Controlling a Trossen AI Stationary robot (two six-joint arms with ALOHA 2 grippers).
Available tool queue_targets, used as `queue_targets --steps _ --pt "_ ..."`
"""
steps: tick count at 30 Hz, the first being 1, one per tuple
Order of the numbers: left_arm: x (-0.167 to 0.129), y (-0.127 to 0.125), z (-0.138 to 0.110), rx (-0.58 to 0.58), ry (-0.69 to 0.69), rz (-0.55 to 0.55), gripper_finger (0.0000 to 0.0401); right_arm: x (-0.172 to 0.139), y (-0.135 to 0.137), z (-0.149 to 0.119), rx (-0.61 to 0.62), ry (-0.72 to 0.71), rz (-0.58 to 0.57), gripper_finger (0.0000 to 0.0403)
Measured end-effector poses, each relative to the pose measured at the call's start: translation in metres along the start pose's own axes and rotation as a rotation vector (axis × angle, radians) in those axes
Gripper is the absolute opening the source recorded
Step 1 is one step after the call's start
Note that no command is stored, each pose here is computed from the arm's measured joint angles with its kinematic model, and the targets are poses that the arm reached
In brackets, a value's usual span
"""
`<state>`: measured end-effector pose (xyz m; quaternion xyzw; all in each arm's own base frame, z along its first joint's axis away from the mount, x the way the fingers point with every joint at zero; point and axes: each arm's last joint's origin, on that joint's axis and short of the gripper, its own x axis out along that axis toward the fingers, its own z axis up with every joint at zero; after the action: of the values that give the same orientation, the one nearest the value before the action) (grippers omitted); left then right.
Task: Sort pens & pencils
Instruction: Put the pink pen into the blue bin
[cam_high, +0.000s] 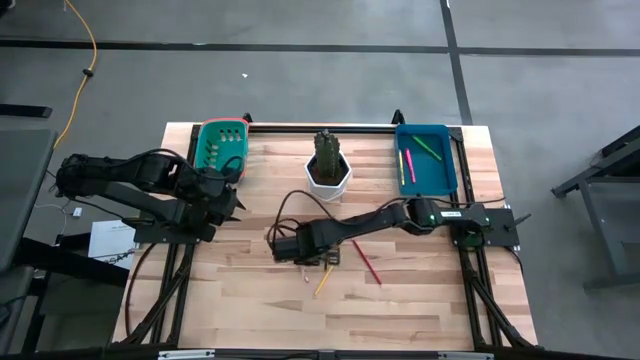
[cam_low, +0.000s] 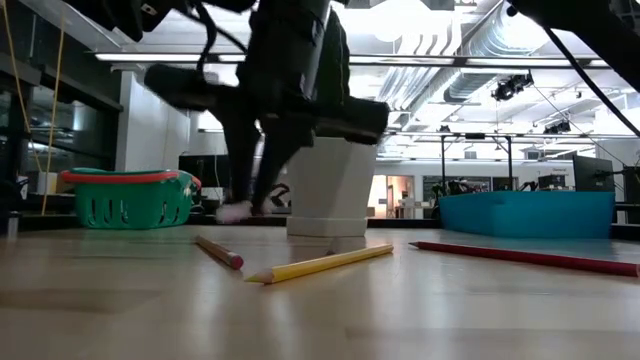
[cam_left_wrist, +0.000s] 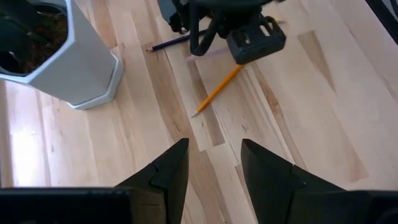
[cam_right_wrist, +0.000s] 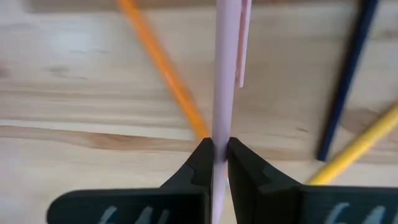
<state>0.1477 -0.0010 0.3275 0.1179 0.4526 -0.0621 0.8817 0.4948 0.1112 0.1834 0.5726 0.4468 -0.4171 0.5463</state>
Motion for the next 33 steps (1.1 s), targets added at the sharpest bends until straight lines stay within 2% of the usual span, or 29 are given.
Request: queue_targets --steps 5,17,26,33 --pt "-0.003 0.001 0.000 0.003 -0.018 0.024 0.0133 -0.020 0.011 0.010 -0.047 -0.074 0.099 0.0012" --pt "-0.013 0.001 -0.002 -0.033 -0.084 0.066 0.0133 -0.064 0.019 0.026 -0.140 -0.201 0.232 0.0012" --pt "-0.019 0.002 0.000 -0.062 -0.144 0.102 0.0133 -0.124 0.030 0.039 -0.253 -0.346 0.463 0.0012" --pt "-0.022 0.003 -0.001 -0.117 -0.169 0.139 0.0133 -0.170 0.021 0.044 -0.348 -0.446 0.517 0.0012"
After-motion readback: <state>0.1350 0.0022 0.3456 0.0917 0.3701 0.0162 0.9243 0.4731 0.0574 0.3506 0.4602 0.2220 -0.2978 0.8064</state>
